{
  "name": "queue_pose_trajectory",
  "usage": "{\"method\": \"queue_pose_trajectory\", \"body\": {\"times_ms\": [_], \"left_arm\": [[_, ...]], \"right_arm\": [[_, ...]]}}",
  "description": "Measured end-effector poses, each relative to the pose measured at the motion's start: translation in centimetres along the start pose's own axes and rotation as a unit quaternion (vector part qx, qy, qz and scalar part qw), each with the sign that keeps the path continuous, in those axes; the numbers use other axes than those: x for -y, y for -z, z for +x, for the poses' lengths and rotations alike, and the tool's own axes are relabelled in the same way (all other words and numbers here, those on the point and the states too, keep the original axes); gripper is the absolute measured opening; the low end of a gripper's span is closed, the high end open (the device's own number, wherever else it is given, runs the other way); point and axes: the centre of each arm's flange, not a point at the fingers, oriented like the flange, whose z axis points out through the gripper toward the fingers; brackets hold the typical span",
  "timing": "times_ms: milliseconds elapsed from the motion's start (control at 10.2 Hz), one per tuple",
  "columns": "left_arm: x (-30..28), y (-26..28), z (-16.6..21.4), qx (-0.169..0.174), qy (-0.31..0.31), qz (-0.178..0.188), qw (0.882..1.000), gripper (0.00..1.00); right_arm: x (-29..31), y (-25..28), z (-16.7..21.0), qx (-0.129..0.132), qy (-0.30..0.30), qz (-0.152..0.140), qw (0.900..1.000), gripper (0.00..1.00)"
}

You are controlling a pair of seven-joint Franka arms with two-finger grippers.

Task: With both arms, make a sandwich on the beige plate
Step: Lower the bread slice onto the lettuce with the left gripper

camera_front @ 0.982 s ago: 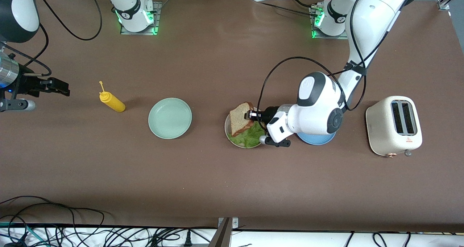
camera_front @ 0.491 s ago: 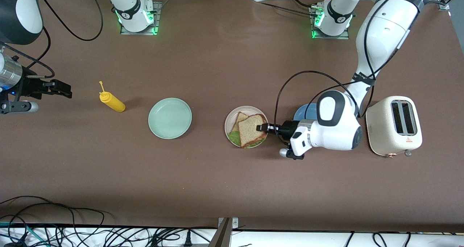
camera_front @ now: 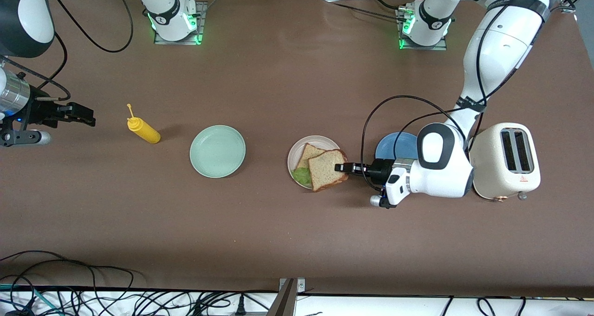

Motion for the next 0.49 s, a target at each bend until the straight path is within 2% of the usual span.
{"method": "queue_pose_trajectory", "body": {"times_ms": [295, 491], "left_arm": [[2.9, 0.8, 0.4, 0.005, 0.018, -0.021, 1.000, 0.09], [3.8, -1.0, 0.5, 0.010, 0.017, -0.061, 0.998, 0.09]], "right_arm": [[0.2, 0.0, 0.0, 0.000, 0.001, 0.001, 1.000, 1.00], [0.3, 0.0, 0.0, 0.000, 0.002, 0.001, 1.000, 1.00]]}}
